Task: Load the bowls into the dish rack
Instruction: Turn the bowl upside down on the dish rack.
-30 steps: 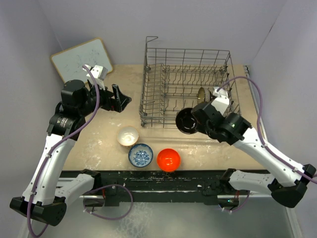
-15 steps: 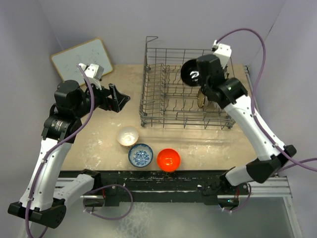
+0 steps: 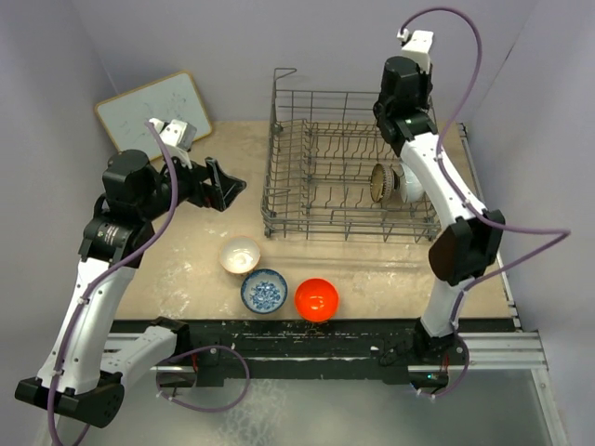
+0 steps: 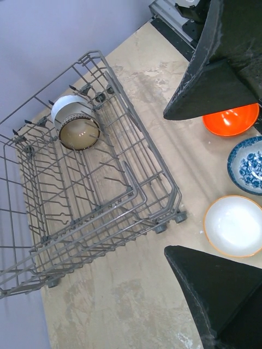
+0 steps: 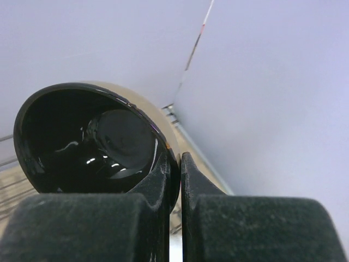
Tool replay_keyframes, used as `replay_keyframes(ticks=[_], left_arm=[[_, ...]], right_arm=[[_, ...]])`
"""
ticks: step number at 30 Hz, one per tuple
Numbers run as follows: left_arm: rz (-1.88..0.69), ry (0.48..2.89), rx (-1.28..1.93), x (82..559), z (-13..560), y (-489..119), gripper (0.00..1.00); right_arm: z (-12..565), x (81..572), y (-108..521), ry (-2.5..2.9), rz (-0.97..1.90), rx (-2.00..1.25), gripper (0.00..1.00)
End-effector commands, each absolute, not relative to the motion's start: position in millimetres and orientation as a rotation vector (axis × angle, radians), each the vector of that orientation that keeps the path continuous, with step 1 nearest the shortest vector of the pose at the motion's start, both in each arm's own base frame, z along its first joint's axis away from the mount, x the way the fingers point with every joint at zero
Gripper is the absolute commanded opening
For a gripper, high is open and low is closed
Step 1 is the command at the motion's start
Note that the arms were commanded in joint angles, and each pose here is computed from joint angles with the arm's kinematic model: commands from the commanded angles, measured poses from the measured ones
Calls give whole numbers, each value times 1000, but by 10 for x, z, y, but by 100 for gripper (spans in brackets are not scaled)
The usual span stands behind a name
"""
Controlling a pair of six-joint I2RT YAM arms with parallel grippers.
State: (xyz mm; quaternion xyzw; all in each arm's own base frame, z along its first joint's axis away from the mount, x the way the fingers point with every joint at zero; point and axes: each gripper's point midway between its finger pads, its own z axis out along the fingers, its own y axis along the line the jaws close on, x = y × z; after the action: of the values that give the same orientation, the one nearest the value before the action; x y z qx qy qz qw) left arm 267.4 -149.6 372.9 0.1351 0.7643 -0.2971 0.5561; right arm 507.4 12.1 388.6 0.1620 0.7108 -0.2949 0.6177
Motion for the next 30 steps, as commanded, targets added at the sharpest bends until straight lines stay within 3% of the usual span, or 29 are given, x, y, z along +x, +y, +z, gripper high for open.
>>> replay_keyframes(ticks=[1, 16, 30], left_arm=[[-719, 1757, 333, 2708, 3796, -1524, 99], [-720, 1823, 342, 2829, 3464, -1564, 99], [-739, 1856, 346, 2909, 3280, -1617, 99]], right_arm=[[4418, 5126, -120, 1469, -870, 406, 0], [3736, 5534, -317, 1515, -1367, 169, 0], [3188, 5687, -630, 1606, -1510, 27, 0]])
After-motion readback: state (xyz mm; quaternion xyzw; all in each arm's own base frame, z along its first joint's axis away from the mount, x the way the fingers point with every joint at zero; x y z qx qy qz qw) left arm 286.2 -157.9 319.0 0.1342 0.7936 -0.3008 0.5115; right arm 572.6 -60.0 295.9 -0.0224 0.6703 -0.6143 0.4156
